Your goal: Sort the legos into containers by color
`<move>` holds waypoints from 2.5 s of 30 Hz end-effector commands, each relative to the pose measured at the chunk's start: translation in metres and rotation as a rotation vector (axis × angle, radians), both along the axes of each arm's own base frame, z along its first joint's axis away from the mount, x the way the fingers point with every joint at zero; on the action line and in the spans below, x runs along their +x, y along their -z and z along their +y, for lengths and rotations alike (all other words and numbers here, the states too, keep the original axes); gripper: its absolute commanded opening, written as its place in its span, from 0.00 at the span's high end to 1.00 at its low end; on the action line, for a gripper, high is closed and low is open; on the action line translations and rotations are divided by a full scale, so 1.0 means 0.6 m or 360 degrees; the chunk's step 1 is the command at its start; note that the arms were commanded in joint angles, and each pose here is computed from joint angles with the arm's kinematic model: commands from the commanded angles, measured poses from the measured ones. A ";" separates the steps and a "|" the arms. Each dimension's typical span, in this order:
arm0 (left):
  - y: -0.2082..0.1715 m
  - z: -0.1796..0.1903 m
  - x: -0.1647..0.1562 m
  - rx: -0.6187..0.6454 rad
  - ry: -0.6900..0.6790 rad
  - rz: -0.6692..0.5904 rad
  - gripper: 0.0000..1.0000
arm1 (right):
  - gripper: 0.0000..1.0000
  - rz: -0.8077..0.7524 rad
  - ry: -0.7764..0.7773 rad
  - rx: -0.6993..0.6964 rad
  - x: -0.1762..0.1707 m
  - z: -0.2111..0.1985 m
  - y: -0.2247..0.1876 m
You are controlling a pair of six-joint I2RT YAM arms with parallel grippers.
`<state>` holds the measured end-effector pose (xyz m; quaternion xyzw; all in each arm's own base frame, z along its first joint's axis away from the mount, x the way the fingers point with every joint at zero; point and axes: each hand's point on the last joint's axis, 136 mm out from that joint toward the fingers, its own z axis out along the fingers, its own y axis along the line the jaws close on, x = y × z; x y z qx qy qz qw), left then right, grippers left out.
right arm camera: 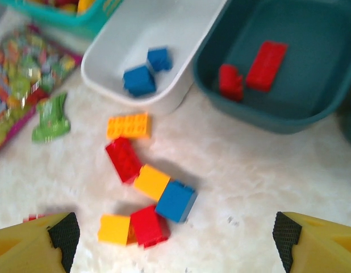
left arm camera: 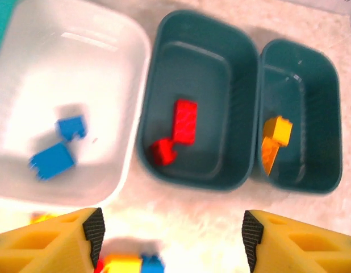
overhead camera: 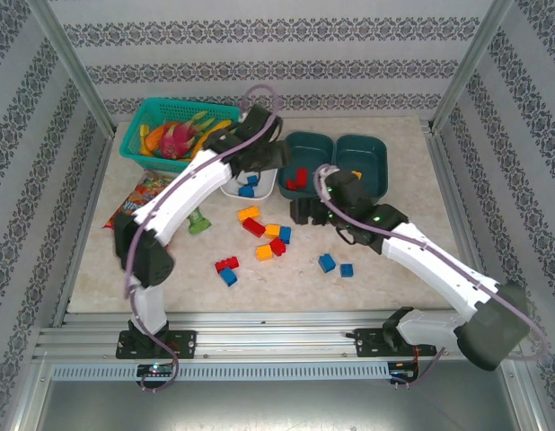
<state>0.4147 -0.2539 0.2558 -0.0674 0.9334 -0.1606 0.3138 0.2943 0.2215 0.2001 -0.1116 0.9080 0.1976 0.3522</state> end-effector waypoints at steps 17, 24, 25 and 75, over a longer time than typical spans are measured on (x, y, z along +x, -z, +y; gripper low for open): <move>0.096 0.195 -0.305 -0.0273 -0.0138 -0.0007 0.24 | 0.16 0.0671 -0.0397 -0.0310 -0.136 0.105 0.172; 0.083 0.200 -0.305 -0.0283 -0.0152 -0.0050 0.23 | 0.11 0.1030 0.0016 -0.0127 -0.120 0.157 0.165; 0.081 0.199 -0.305 -0.0290 -0.0144 -0.0055 0.23 | 0.10 0.1085 0.0133 -0.0080 -0.114 0.160 0.165; -0.057 0.185 -0.361 -0.0398 0.0262 -0.0357 0.18 | 0.75 0.1213 0.1431 0.0477 -0.057 0.171 0.181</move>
